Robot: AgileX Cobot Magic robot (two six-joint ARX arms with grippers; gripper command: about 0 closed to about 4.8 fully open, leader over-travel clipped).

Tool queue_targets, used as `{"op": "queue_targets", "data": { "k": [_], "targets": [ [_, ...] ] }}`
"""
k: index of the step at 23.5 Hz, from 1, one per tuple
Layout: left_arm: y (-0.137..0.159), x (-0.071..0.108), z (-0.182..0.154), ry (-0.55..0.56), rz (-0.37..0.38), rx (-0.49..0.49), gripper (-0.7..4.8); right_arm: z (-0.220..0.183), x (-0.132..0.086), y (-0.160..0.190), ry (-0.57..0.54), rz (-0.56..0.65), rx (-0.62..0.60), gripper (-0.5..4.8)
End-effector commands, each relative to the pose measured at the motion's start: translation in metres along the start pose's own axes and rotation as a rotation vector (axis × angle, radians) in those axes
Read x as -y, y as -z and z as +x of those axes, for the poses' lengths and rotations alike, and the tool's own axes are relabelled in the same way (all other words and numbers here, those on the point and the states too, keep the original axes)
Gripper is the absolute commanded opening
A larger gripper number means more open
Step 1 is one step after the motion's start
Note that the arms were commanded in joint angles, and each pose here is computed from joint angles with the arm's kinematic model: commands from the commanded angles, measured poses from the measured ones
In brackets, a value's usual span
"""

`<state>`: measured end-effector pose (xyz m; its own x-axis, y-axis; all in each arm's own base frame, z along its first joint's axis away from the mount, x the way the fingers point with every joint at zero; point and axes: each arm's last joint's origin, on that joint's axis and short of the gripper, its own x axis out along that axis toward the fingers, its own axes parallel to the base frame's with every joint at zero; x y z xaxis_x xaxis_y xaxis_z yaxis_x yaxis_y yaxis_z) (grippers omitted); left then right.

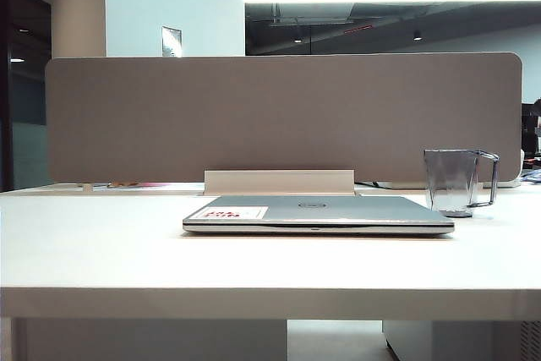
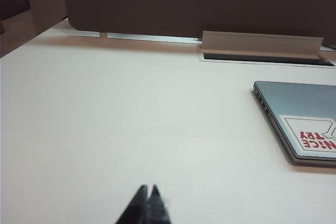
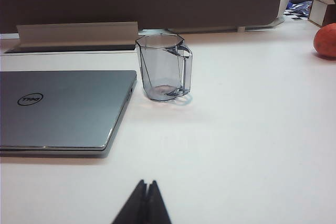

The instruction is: Pick up the water cup and place it on the side of the laptop close to you.

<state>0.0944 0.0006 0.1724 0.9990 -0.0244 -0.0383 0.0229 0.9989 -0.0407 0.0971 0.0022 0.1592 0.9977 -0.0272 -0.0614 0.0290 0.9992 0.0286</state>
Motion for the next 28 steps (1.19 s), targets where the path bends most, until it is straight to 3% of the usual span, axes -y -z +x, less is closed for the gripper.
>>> {"op": "queue_targets", "data": {
  "k": [1, 7, 20, 28],
  "targets": [
    [-0.002, 0.000, 0.000, 0.004, -0.001, 0.017, -0.03, 0.000, 0.000, 0.001, 0.002, -0.003, 0.006, -0.01],
    [-0.002, 0.000, 0.000, 0.005, -0.001, 0.014, -0.03, 0.000, -0.002, -0.001, -0.060, 0.006, 0.022, -0.01],
    [-0.002, 0.000, 0.000, 0.010, -0.001, 0.014, -0.03, -0.007, -0.002, -0.028, -0.055, 0.052, 0.114, -0.03],
    [-0.001, 0.005, -0.001, 0.182, 0.003, 0.006, -0.03, -0.008, -0.002, -0.046, -0.032, 0.054, 0.122, -0.03]
  ]
}}
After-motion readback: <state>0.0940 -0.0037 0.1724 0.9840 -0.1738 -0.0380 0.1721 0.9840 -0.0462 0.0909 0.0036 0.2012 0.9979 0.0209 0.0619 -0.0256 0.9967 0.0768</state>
